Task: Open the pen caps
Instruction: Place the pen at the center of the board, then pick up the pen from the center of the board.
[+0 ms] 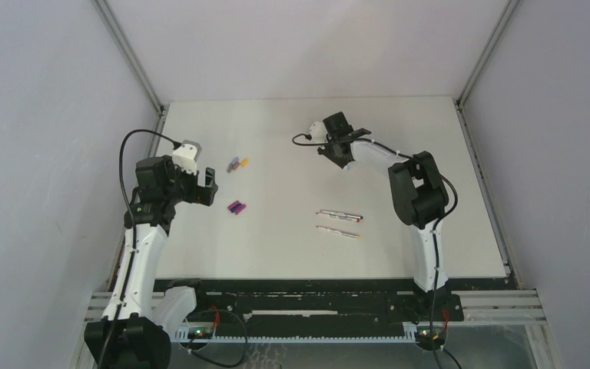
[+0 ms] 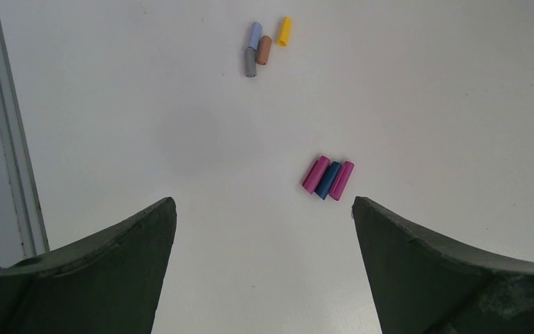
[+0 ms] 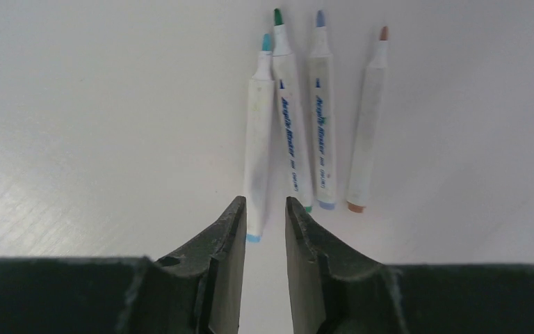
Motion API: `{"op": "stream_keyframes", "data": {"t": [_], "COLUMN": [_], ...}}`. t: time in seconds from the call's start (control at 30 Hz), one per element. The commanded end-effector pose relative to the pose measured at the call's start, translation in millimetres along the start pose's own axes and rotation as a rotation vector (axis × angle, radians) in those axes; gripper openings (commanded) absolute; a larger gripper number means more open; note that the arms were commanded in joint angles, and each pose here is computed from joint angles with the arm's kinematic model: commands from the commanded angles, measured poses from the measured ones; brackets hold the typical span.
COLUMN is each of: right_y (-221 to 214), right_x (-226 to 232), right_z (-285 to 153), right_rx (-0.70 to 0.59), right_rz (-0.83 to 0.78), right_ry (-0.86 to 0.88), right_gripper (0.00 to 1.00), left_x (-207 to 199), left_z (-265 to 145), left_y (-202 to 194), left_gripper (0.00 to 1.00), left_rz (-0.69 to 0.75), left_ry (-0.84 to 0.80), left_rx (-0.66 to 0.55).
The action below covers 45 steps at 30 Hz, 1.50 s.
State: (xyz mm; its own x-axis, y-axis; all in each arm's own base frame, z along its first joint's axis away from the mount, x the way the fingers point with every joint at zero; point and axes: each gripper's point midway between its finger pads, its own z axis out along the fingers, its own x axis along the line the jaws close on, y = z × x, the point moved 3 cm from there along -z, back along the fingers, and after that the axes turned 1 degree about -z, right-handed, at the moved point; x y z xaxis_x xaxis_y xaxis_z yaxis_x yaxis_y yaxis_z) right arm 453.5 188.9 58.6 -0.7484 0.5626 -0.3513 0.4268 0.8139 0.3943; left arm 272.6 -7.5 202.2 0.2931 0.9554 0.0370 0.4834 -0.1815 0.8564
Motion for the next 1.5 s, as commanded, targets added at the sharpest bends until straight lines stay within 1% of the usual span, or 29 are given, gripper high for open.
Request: {"op": "stream_keyframes", "data": {"t": [0.0, 0.2, 0.33, 0.6, 1.0, 1.27, 1.47], "right_y": [36, 36, 23, -27, -120, -161, -178], "right_x": [-26, -37, -42, -47, -45, -39, -40], "right_z": [-56, -81, -91, -107, -109, -102, -95], "right_rx": [-0.144, -0.169, -0.141, -0.009, 0.210, 0.307, 0.361], "right_rz": [0.015, 0.030, 0.033, 0.067, 0.148, 0.167, 0.181], "right_ry": [-0.089, -0.101, -0.068, 0.023, 0.131, 0.166, 0.181], "right_gripper": [0.26, 0.29, 0.30, 0.29, 0.28, 0.28, 0.28], "left_x": [3, 3, 2, 1, 1, 1, 1], "left_z": [0, -2, -3, -4, -7, -6, -7], "left_y": [1, 2, 2, 3, 5, 4, 4], "left_gripper": [1.00, 1.00, 1.00, 1.00, 1.00, 1.00, 1.00], "left_rz": [0.003, 0.006, 0.007, 0.011, 0.015, 0.014, 0.016], "left_ry": [0.017, 0.021, 0.020, 0.017, 0.026, 0.023, 0.025], "left_rx": [-0.026, -0.037, -0.039, -0.048, -0.065, -0.061, -0.064]}}
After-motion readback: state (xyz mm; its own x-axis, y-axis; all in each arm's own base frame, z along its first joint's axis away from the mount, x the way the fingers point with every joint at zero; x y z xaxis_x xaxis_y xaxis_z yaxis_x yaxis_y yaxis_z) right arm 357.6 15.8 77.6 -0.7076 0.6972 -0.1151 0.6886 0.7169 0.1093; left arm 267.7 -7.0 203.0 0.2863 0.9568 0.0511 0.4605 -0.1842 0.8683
